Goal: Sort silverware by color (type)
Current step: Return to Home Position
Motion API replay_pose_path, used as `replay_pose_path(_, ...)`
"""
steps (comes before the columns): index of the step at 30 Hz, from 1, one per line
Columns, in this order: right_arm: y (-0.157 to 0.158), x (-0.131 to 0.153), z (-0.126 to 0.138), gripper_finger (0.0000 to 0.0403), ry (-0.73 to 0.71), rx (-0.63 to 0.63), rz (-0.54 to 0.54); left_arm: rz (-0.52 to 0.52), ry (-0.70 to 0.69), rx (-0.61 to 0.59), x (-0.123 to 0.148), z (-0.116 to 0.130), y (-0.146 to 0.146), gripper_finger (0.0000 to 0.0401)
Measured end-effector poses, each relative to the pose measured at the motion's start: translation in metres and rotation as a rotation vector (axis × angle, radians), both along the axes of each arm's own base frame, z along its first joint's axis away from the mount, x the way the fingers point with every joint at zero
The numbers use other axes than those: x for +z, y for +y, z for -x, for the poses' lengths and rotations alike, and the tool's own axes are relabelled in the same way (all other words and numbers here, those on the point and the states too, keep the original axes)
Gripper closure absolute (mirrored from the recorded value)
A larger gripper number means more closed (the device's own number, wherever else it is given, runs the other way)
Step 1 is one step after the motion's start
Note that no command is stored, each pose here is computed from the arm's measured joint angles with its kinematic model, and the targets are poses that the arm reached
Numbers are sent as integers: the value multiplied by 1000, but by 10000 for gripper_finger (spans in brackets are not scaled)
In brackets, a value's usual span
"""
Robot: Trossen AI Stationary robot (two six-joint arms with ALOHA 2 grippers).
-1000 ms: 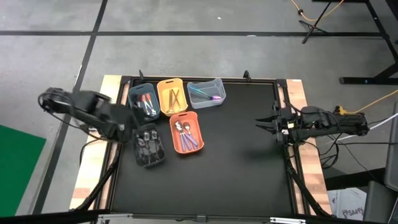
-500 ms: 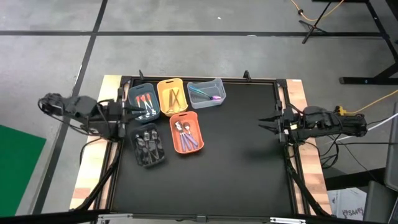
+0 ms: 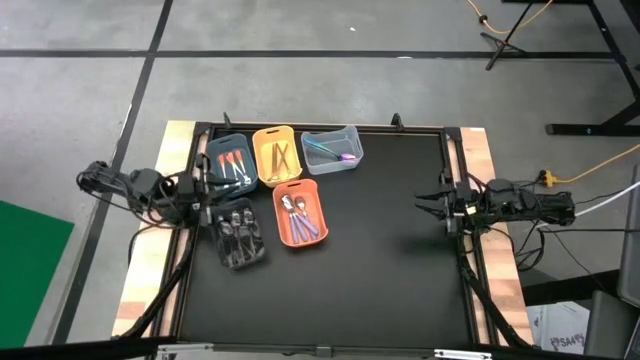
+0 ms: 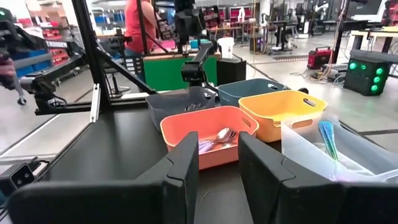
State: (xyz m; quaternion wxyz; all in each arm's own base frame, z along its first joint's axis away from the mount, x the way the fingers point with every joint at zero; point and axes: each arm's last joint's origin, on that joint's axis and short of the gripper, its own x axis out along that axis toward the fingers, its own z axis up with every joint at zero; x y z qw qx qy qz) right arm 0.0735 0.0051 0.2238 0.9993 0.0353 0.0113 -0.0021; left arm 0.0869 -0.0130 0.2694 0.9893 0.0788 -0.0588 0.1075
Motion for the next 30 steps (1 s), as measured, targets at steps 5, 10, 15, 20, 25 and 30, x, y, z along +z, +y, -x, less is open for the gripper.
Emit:
replay_pose_path(5, 1, -8, -4, 302, 19, 7, 5, 21, -55, 53, -22, 0, 5, 348)
replay_pose_path(10, 1, -11, -4, 302, 23, 31, 10, 30, -92, 138, -38, 2, 13, 348)
replay_pose_path(15, 1, -11, -4, 302, 20, 34, 28, 72, -97, 73, -54, -1, 15, 348)
replay_pose_path(20, 2, -14, -6, 302, 21, 35, 31, 109, -46, 63, -77, -7, 17, 348)
replay_pose_path(25, 2, -31, -12, 302, 38, 32, 32, 156, 12, 85, -95, -10, 19, 348)
replay_pose_path(30, 3, -50, -20, 302, 24, 27, 23, 144, 28, 57, -97, -11, 20, 348)
